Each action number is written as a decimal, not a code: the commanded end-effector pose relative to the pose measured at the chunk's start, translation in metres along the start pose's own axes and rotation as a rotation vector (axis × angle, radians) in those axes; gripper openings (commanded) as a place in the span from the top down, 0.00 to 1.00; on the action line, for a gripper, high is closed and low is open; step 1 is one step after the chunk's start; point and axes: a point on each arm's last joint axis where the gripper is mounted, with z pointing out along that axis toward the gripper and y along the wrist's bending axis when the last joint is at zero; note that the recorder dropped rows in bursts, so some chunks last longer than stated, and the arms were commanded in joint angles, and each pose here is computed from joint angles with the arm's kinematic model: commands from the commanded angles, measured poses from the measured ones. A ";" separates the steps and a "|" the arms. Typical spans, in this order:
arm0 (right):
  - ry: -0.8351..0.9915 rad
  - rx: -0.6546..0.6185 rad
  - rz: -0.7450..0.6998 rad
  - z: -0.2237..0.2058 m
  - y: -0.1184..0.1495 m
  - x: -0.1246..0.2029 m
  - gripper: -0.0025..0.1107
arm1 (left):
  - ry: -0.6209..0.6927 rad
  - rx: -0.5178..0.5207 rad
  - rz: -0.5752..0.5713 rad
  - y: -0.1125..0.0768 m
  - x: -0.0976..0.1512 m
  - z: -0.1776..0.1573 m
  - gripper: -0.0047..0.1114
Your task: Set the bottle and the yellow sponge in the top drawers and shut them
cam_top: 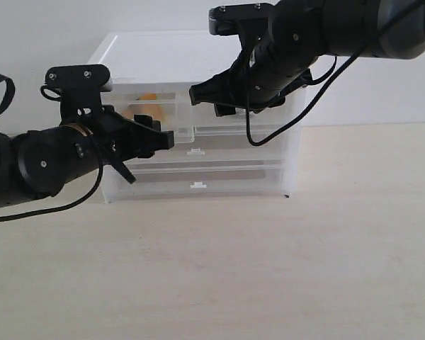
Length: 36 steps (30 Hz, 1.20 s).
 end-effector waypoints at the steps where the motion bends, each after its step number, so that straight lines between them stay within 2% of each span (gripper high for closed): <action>1: -0.058 0.003 -0.043 -0.002 -0.003 -0.007 0.54 | 0.012 -0.022 -0.001 0.008 -0.001 0.013 0.47; 8: -0.067 0.000 -0.047 -0.002 -0.002 -0.008 0.54 | -0.036 -0.041 -0.015 0.018 -0.020 0.020 0.47; 18: -0.062 -0.001 -0.044 -0.002 -0.002 -0.007 0.54 | -0.039 -0.028 -0.021 0.018 -0.034 0.023 0.47; 28: -0.053 0.004 -0.045 -0.003 -0.003 -0.007 0.54 | 0.076 0.009 0.022 0.015 -0.025 0.021 0.47; 36: -0.052 0.006 -0.066 -0.003 -0.003 -0.007 0.54 | 0.104 0.046 0.024 0.012 -0.036 -0.001 0.47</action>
